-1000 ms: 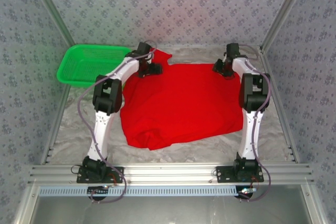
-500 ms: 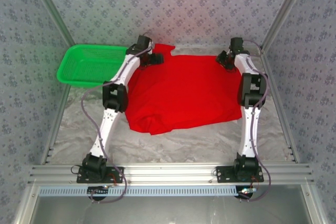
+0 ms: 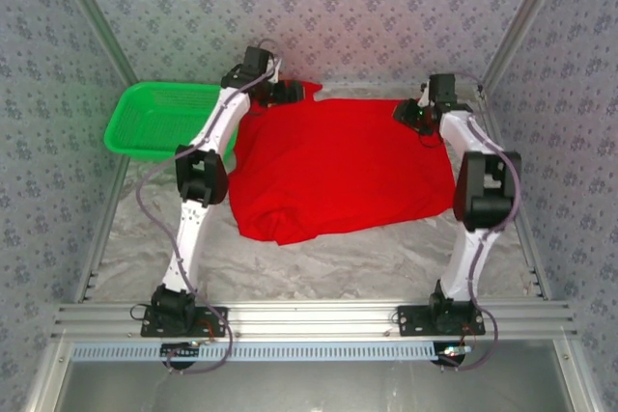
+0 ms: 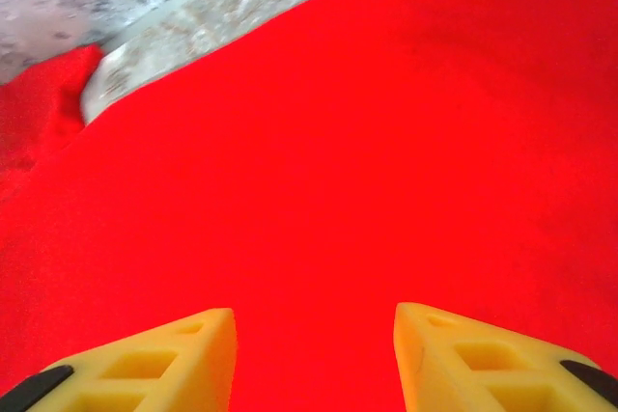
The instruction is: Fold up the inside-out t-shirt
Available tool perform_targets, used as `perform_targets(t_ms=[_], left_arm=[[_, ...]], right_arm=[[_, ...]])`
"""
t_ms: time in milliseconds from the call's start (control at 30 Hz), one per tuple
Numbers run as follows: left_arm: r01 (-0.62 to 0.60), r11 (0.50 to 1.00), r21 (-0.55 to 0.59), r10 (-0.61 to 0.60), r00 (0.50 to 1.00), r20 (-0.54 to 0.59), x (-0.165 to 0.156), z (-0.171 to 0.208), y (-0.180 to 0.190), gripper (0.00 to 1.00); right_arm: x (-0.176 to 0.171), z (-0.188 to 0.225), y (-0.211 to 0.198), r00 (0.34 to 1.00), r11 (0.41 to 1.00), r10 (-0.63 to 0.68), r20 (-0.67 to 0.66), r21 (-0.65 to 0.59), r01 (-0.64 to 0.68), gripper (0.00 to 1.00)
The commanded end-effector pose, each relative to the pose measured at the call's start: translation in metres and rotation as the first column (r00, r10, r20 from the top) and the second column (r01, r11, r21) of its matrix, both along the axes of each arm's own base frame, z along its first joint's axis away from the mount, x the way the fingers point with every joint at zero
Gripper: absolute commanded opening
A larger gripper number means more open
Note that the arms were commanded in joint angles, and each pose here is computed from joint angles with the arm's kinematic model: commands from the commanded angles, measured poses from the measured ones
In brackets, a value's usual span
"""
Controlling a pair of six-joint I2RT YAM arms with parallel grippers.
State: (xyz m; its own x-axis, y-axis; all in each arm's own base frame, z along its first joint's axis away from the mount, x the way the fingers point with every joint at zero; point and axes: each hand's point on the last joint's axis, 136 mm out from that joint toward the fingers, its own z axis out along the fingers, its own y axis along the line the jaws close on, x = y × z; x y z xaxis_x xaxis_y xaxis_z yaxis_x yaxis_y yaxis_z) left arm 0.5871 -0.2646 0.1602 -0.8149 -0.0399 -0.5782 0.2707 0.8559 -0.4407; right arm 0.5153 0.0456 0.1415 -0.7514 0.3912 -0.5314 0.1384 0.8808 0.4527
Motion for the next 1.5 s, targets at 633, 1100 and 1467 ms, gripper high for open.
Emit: perform_targets(t_ms=[633,1100,1467], left_arm=[[0.543,0.729,0.418,-0.368,0.825,-0.430,-0.310,-0.092,0.002,0.70],[0.612,0.653,0.446,-0.388,0.776,-0.498,-0.313,-0.103,-0.003,0.29],[0.594,0.673,0.441,-0.364,0.785,-0.501,-0.318,-0.097,0.009,0.11]], right_arm=[[-0.160,-0.032,0.032,0.966,0.982,0.167,-0.198,-0.050,-0.180,0.49],[-0.163,-0.039,0.035,0.960,0.980,0.184,-0.211,-0.032,-0.195,0.49],[-0.164,-0.039,0.033,0.959,0.980,0.178,-0.219,-0.049,-0.193,0.49]])
